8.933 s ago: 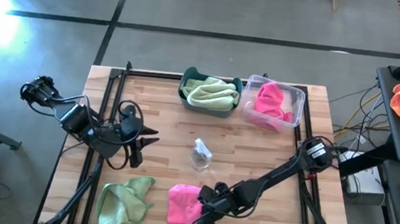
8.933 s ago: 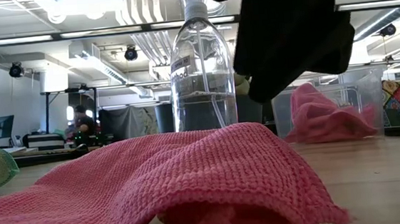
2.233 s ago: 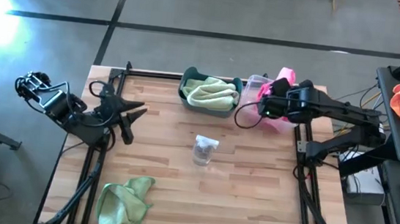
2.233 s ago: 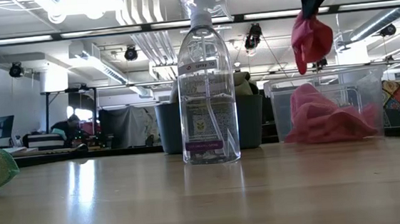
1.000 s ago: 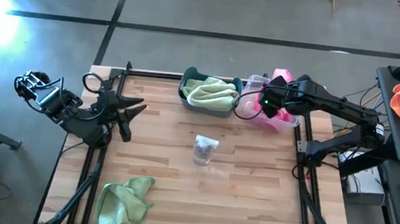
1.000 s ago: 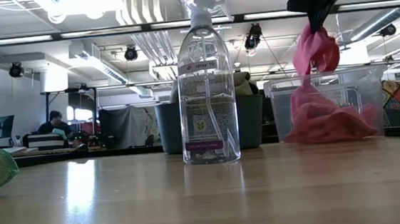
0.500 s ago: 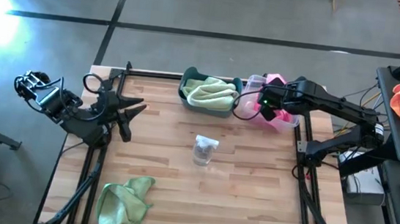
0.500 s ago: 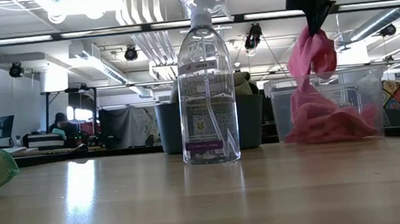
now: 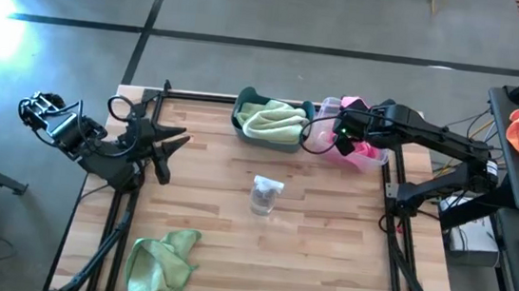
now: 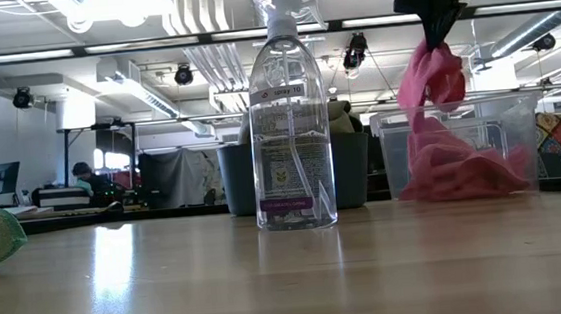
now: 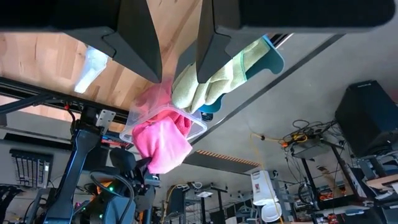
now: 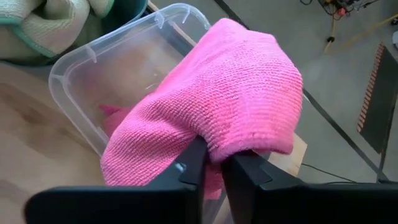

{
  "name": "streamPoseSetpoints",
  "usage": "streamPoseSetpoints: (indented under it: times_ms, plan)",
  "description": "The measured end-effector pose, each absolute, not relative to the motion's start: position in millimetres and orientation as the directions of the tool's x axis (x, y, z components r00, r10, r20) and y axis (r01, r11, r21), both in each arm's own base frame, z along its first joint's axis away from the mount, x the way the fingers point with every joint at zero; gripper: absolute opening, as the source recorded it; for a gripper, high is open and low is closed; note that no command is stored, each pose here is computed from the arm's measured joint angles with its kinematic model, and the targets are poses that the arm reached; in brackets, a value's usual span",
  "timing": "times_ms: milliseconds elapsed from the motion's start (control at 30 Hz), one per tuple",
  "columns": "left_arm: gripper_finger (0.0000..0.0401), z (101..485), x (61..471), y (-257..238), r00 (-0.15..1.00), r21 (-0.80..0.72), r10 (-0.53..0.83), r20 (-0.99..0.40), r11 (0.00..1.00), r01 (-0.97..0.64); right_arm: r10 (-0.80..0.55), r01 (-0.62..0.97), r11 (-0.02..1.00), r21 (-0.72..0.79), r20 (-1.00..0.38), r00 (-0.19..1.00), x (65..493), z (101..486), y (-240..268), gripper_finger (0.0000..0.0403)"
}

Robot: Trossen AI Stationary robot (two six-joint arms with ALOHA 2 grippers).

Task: Sort microfiber towel by color & place in baskets
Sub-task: Put the pink microfiber cloth into the transparent bin

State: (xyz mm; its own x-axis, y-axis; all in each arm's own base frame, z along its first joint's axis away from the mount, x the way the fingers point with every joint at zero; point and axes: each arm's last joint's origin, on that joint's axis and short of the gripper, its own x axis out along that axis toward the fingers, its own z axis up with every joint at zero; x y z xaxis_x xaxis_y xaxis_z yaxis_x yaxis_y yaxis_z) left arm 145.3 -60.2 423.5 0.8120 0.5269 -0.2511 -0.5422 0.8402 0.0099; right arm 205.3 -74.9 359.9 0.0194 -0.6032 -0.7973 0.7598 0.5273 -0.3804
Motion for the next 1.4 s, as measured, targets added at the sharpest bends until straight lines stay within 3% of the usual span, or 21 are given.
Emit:
streamPoseSetpoints:
  times_ms: [300,533,667,1033,1200,1400]
  plan:
    - [0.0086,424,145,-60,0.812,0.009,0.527,-0.251,0.84,-0.542,-0.597,0.762,0.531,-0.371,-0.802,0.025,206,360,-75,0.0114]
    - [0.0086,424,145,-60,0.812,0.005,0.527,-0.251,0.84,-0.543,-0.597,0.782,0.52,-0.343,-0.801,0.047,208,360,-75,0.0118]
    - [0.0086,423,146,-61,0.819,-0.009,0.511,-0.26,0.847,-0.531,-0.55,0.831,0.518,-0.203,-0.823,0.142,216,361,-75,0.0109]
    - [0.0086,409,138,-62,0.831,-0.068,0.306,-0.465,0.923,-0.379,-0.498,0.792,0.611,0.01,-0.772,0.395,239,370,-71,0.0088]
    - [0.0086,407,138,-67,0.829,-0.083,0.117,-0.546,0.978,-0.193,-0.398,0.713,0.684,0.153,-0.741,0.541,251,375,-63,0.0082]
    - [0.0086,404,134,-74,0.761,-0.214,-0.161,-0.629,0.976,0.03,-0.275,0.58,0.752,0.312,-0.651,0.707,267,385,-41,0.0086]
